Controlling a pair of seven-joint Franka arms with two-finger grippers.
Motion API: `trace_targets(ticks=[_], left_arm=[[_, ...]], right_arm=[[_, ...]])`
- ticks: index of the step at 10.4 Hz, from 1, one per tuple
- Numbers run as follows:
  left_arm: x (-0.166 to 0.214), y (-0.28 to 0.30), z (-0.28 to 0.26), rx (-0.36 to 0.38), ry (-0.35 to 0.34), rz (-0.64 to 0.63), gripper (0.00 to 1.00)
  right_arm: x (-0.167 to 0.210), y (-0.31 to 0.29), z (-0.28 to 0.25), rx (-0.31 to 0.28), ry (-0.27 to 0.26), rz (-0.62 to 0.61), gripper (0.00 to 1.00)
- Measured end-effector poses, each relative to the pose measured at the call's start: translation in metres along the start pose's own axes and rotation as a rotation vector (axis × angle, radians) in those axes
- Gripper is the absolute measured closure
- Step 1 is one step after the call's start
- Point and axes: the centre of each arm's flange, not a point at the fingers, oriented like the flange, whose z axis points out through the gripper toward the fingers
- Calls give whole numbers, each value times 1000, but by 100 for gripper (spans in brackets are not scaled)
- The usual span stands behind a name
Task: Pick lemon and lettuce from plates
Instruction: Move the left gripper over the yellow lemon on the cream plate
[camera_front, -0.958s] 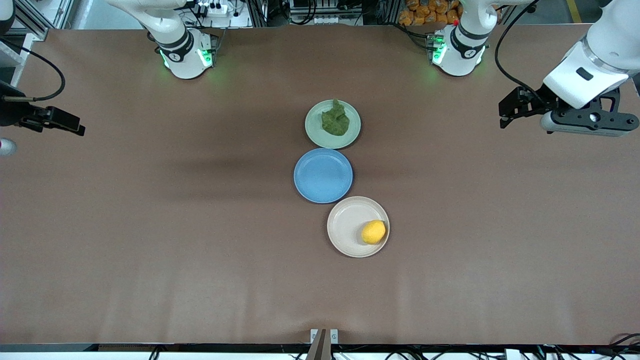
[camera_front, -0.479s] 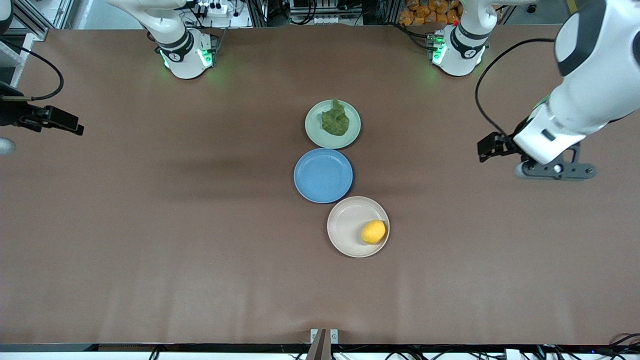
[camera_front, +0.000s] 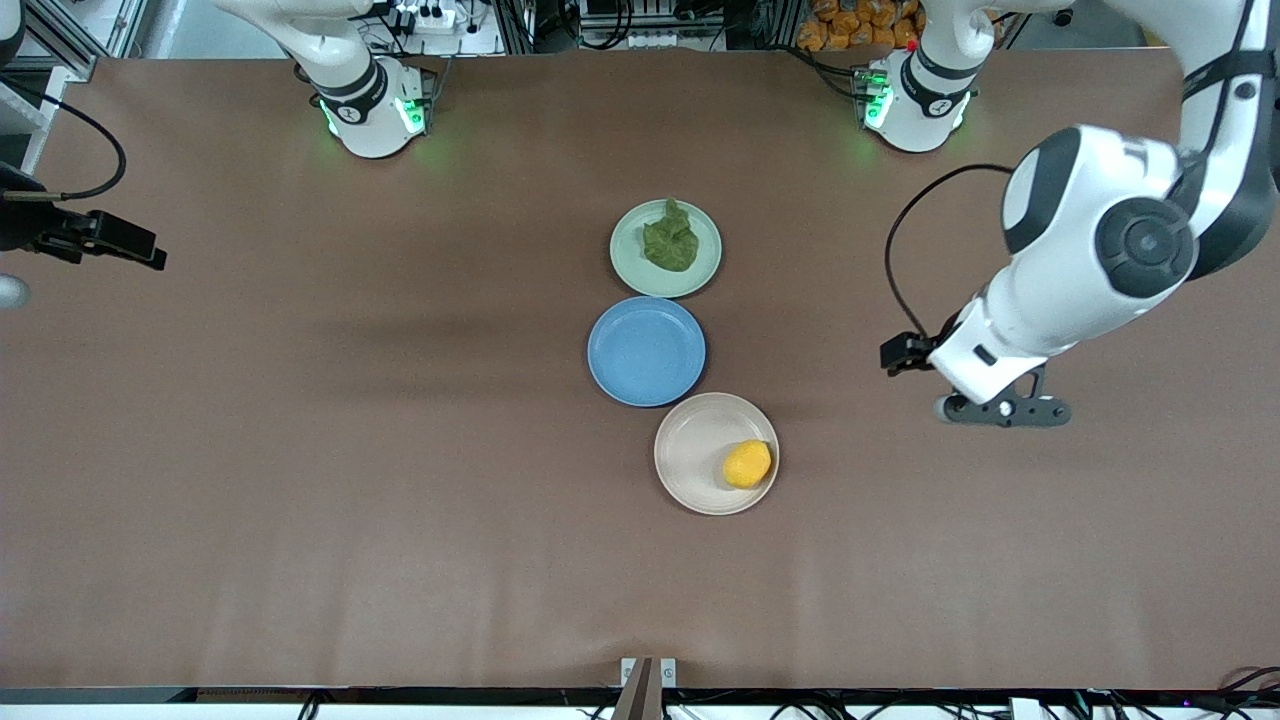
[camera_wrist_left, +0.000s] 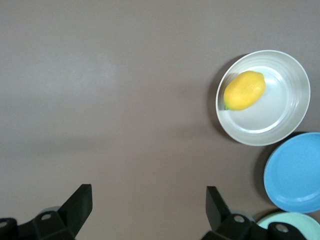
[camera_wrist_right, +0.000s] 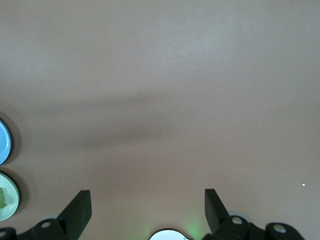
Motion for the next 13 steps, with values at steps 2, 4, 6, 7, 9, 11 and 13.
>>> trace_targets(ticks=[2,4,6,7,9,11,13], left_arm=[[11,13,19,-11,21,13,0],[15,34,34,20,51,62,0],[21,55,57,22,91,100,0],[24,65,68,12,111,113,0],[27,95,89,-9,146,160,0],[28,131,113,-28,169,238,0],[31,157,150,-59,220,275,0]], right_arm=[[0,0,0,0,0,0,0],[-1,0,1,0,-5,0,0],[-7,-5,5,-2,-58,-13,0],[-11,-15,8,4,-90,-32,0],[-18,-39,9,30,-119,-72,0],[-20,-47,8,52,-122,-86,0],[-23,-64,9,54,-130,-111,0]])
